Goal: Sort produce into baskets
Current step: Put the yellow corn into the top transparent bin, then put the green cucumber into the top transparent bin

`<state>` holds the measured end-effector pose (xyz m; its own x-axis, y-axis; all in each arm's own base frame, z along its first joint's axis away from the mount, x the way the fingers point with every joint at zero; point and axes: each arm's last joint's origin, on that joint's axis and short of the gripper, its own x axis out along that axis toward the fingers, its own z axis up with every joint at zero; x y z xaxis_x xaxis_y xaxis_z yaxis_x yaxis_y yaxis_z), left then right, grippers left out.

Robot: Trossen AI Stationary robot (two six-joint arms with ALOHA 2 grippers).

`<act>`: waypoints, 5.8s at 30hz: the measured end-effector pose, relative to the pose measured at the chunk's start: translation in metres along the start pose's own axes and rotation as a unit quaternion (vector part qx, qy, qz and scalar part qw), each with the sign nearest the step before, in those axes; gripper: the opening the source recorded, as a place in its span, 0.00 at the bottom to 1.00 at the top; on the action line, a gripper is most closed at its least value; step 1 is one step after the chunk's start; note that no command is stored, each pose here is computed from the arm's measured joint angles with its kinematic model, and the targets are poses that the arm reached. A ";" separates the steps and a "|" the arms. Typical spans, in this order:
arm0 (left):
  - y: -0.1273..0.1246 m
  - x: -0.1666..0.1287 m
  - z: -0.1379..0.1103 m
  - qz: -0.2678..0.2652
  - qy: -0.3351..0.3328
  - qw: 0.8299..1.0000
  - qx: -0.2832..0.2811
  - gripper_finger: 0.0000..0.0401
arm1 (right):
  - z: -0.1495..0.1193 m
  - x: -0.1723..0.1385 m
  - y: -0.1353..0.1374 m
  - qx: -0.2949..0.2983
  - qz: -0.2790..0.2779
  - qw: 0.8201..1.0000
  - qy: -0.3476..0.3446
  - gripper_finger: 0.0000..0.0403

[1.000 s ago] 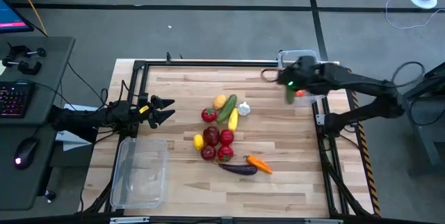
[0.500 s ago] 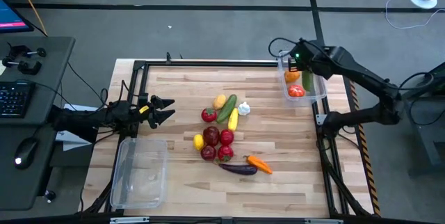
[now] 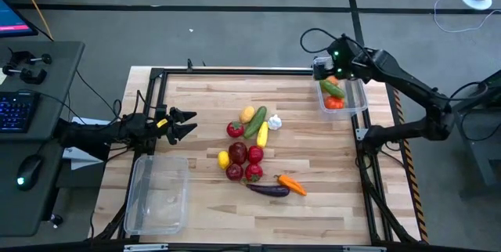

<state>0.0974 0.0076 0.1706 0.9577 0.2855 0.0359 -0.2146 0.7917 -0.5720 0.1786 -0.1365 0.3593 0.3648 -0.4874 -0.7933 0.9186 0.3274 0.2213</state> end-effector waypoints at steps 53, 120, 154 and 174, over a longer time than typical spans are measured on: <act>0.000 0.000 0.000 0.000 0.000 1.000 0.000 0.94 | -0.182 0.153 0.183 0.016 0.017 0.975 0.221 0.30; 0.000 0.000 0.000 0.000 0.000 1.000 0.000 0.94 | -0.106 0.147 0.128 -0.039 -0.040 0.976 0.211 0.74; 0.000 0.000 0.000 0.000 0.000 1.000 0.000 0.94 | -0.118 0.164 0.165 0.087 0.127 0.980 0.127 0.74; 0.000 0.000 0.000 0.000 0.000 1.000 0.000 0.94 | -0.141 0.219 0.174 0.177 0.067 0.973 0.134 0.74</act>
<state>0.0974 0.0076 0.1707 0.9577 0.2856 0.0359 -0.2147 0.7917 -0.5720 0.3969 -0.0717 0.1441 0.4754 -0.2165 -0.8527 0.8778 0.0508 0.4764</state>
